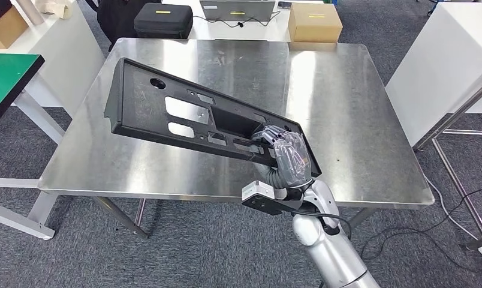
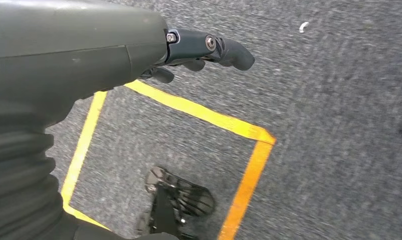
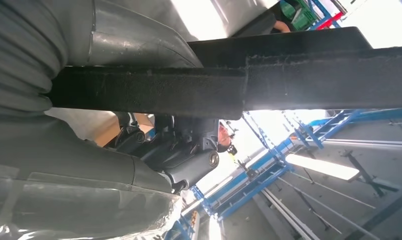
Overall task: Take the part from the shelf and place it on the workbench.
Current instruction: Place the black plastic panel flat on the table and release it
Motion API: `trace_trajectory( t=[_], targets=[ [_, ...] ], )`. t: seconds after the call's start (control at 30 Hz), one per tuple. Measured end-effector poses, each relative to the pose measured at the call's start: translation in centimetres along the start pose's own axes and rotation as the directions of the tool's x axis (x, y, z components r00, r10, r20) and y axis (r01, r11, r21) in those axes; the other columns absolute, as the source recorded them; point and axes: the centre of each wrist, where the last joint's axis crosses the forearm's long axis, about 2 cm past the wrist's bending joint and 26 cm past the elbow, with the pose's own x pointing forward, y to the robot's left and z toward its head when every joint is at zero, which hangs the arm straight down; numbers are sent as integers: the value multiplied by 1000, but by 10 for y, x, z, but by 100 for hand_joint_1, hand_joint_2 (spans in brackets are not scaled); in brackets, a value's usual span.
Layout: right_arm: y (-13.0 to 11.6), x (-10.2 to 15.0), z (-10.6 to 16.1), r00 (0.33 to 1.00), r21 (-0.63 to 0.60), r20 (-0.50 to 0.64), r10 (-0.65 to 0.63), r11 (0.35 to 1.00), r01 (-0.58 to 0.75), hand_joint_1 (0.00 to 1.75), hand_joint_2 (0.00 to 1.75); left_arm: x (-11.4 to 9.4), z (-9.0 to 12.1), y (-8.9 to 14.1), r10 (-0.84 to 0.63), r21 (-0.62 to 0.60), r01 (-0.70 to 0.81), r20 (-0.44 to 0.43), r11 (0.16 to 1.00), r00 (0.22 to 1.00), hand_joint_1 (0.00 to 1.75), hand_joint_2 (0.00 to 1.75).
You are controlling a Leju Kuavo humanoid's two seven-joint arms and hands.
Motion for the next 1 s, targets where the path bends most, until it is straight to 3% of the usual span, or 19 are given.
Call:
trace_trajectory(
  t=[0.2,0.43,0.77,1.0],
  targets=[
    [1,-1,-8,999,48,-3,36,998,-36,171,175,3,-1,0,-1,7,1,-5,1000,1000,0,175],
    [8,-7,-24,986,130,8,169,977,-169,171,175,1,0,-1,-10,0,10,-7,1000,1000,0,175],
    [38,-17,-103,915,285,124,383,870,-403,171,175,10,-1,-8,-24,12,23,31,1000,999,0,175],
    [47,-36,-116,823,384,155,546,735,-559,171,175,6,1,-10,-39,-36,40,37,999,999,0,175]
  ],
)
